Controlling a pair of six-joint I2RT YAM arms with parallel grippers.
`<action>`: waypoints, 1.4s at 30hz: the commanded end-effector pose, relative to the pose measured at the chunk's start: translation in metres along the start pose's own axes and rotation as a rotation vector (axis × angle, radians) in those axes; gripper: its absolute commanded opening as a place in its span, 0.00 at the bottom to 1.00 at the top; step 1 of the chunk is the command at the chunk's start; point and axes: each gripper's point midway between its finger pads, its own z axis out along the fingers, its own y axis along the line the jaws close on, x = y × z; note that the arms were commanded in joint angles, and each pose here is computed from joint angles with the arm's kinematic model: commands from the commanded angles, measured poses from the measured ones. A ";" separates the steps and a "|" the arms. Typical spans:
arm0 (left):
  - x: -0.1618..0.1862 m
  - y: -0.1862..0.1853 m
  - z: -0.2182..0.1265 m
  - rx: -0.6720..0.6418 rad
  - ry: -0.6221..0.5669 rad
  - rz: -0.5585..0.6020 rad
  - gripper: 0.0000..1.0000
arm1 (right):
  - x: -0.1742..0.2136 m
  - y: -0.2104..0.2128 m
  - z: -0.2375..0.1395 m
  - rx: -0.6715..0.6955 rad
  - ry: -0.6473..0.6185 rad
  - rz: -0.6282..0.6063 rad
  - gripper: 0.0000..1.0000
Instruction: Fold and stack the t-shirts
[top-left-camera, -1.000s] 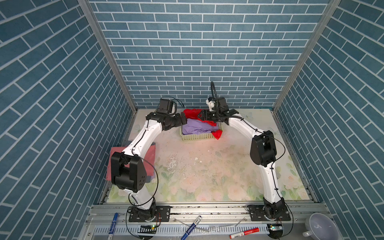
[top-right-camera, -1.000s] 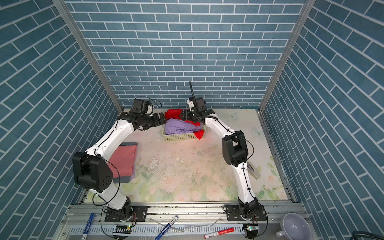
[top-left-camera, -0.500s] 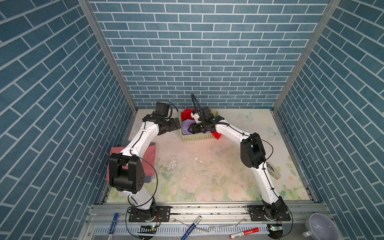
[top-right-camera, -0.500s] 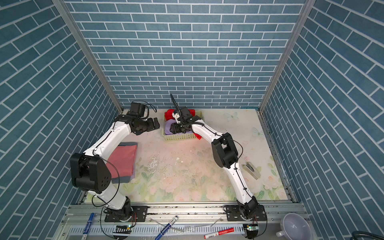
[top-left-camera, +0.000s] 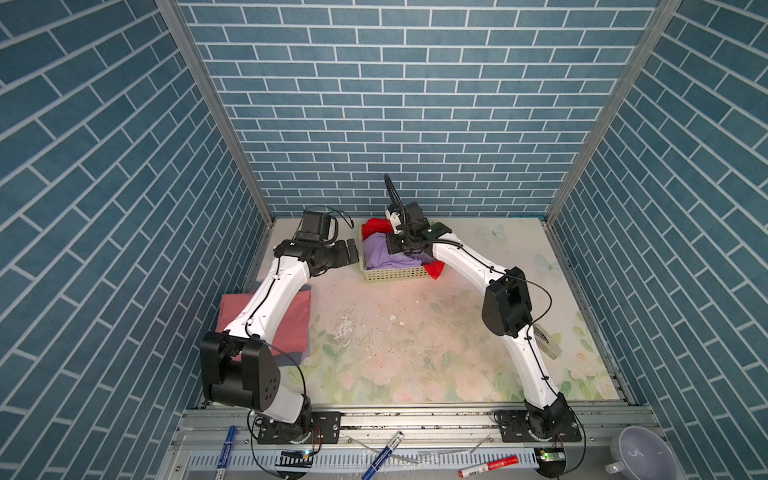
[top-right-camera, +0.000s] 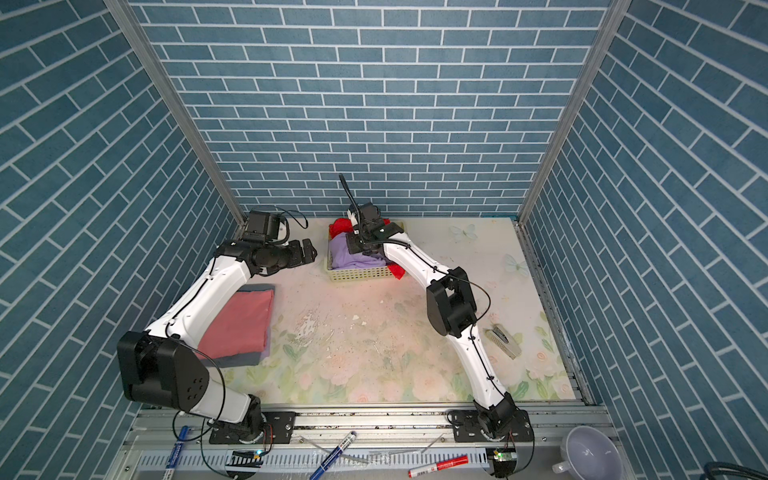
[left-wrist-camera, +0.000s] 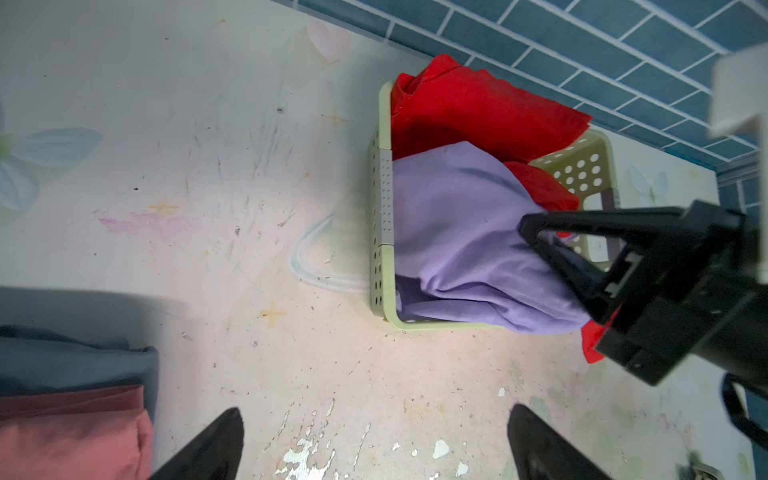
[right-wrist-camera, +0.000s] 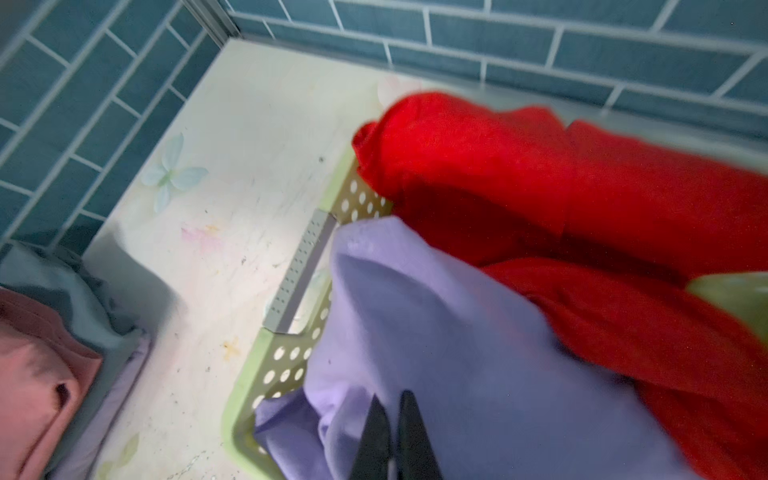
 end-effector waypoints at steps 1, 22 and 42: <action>-0.012 -0.028 -0.014 0.151 -0.055 0.065 1.00 | -0.123 0.029 -0.142 0.009 -0.364 -0.101 0.00; -0.031 -0.108 -0.065 0.467 -0.164 0.050 1.00 | 0.006 -0.103 -0.343 0.589 -0.403 0.094 0.62; 0.112 -0.269 0.109 0.347 0.150 0.070 1.00 | 0.104 -0.151 -0.299 0.470 -0.172 0.293 0.73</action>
